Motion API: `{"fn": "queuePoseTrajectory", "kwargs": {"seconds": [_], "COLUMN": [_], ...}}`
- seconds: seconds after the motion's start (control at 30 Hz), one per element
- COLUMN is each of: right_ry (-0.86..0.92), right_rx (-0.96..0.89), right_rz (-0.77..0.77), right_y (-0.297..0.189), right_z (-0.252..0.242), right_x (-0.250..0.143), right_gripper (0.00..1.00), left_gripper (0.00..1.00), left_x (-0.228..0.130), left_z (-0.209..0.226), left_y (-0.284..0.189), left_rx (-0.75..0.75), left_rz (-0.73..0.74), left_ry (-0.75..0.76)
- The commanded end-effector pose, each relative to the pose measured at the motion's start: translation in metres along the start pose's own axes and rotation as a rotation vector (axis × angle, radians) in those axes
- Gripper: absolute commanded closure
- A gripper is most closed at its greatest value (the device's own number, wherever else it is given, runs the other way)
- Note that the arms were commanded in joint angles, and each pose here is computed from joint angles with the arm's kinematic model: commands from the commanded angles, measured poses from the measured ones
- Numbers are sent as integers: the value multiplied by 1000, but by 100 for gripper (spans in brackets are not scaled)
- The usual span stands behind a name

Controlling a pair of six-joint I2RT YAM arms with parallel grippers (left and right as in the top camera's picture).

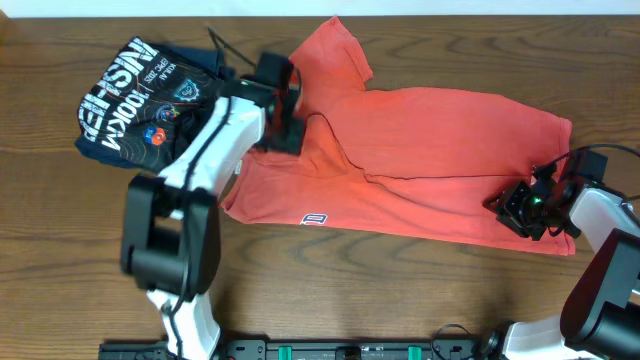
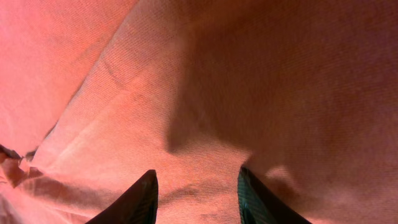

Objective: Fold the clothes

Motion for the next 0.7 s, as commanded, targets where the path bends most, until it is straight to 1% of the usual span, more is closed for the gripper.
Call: {"fn": "queuePoseTrajectory", "kwargs": {"seconds": [0.0, 0.17, 0.33, 0.43, 0.47, 0.5, 0.53, 0.63, 0.67], "right_ry": [-1, -2, -2, -3, -3, -3, -3, -3, -2], "right_rx": [-54, -53, -53, -54, -54, -53, -54, -54, -54], "right_rz": [-7, -8, -9, -9, -9, -9, -9, -9, -9], "right_y": [0, 0, 0, 0, 0, 0, 0, 0, 0], "right_z": [-2, -2, -2, -2, -2, -2, -2, -2, -2], "right_x": [0, 0, 1, 1, 1, 1, 1, 1, 1], "right_gripper": [59, 59, 59, 58, 58, 58, 58, 58, 58], "left_gripper": [36, 34, 34, 34, 38, 46, 59, 89, 91], "left_x": [18, 26, 21, 19, 19, 20, 21, 24, 25], "left_z": [1, 11, 23, 25, 25, 25, 24, 23, 22], "left_y": [-24, -1, 39, 53, 54, 54, 54, 49, 45], "left_rx": [9, 17, 33, 36, 37, 36, 34, 28, 26], "left_rz": [-114, -111, -18, 8, 8, 5, -1, -22, -31], "left_ry": [-5, -24, -48, -51, -51, -50, -50, -48, -47]}}
Point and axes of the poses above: each gripper's point midway between its finger pads, its own y axis out along the fingers, its own z axis along the line the jaws close on, x = y × z, the point moved 8 cm from there along -y, back along the fingers, and after that the axes turned 13 degrees about -y, right-handed, at the moved point
